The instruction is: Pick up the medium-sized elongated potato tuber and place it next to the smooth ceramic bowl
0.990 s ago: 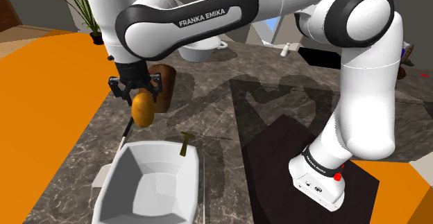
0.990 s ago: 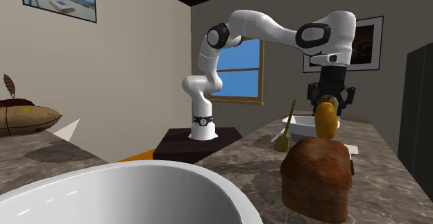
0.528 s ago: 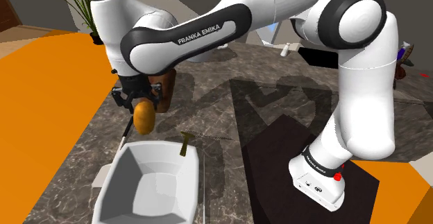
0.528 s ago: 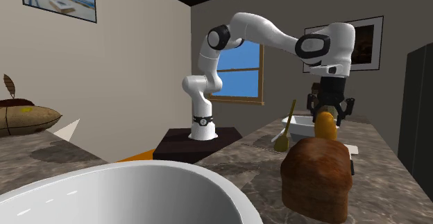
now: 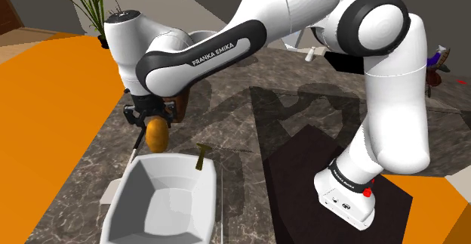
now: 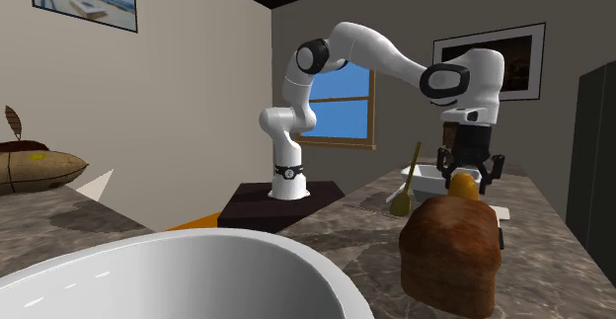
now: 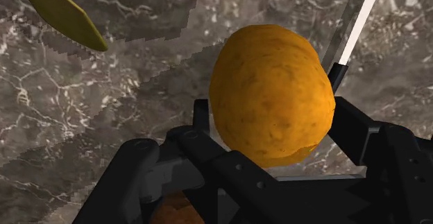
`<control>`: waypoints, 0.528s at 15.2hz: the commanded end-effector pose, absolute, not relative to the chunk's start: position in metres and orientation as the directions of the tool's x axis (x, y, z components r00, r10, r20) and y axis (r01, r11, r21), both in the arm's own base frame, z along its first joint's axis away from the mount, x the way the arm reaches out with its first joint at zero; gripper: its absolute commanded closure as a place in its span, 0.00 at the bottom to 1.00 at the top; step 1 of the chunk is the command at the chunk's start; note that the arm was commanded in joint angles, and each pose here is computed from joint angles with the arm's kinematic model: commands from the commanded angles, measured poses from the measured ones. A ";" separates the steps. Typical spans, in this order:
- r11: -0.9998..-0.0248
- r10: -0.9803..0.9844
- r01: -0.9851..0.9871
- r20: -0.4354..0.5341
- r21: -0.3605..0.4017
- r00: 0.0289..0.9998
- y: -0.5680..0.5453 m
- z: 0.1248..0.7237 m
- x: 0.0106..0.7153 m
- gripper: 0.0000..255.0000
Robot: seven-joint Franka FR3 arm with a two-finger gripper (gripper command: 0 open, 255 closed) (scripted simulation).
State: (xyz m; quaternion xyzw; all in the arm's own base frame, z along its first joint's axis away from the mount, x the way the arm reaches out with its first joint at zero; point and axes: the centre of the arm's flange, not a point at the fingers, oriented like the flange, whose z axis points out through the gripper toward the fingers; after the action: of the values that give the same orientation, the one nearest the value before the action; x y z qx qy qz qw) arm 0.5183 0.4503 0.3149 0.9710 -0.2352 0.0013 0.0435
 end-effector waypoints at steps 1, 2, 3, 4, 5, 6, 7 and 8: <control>-0.885 -0.456 -0.456 0.019 0.092 0.890 0.449 0.300 0.518 1.00; -0.885 -0.456 -0.456 0.019 0.092 0.890 0.449 0.294 0.518 1.00; -0.885 -0.456 -0.456 0.019 0.092 0.890 0.449 0.289 0.518 1.00; -0.885 -0.456 -0.456 0.019 0.092 0.890 0.449 0.284 0.518 1.00; -0.885 -0.456 -0.456 0.019 0.092 0.890 0.449 0.279 0.518 1.00; -0.885 -0.456 -0.456 0.019 0.092 0.890 0.449 0.273 0.518 1.00; -0.885 -0.456 -0.456 0.019 0.092 0.890 0.449 0.268 0.518 1.00; -0.885 -0.456 -0.456 0.019 0.092 0.890 0.449 0.265 0.518 1.00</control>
State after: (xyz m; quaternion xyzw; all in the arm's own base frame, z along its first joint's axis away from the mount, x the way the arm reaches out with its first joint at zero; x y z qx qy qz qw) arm 0.5226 0.4499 0.2787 0.9707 -0.2368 0.0047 0.0417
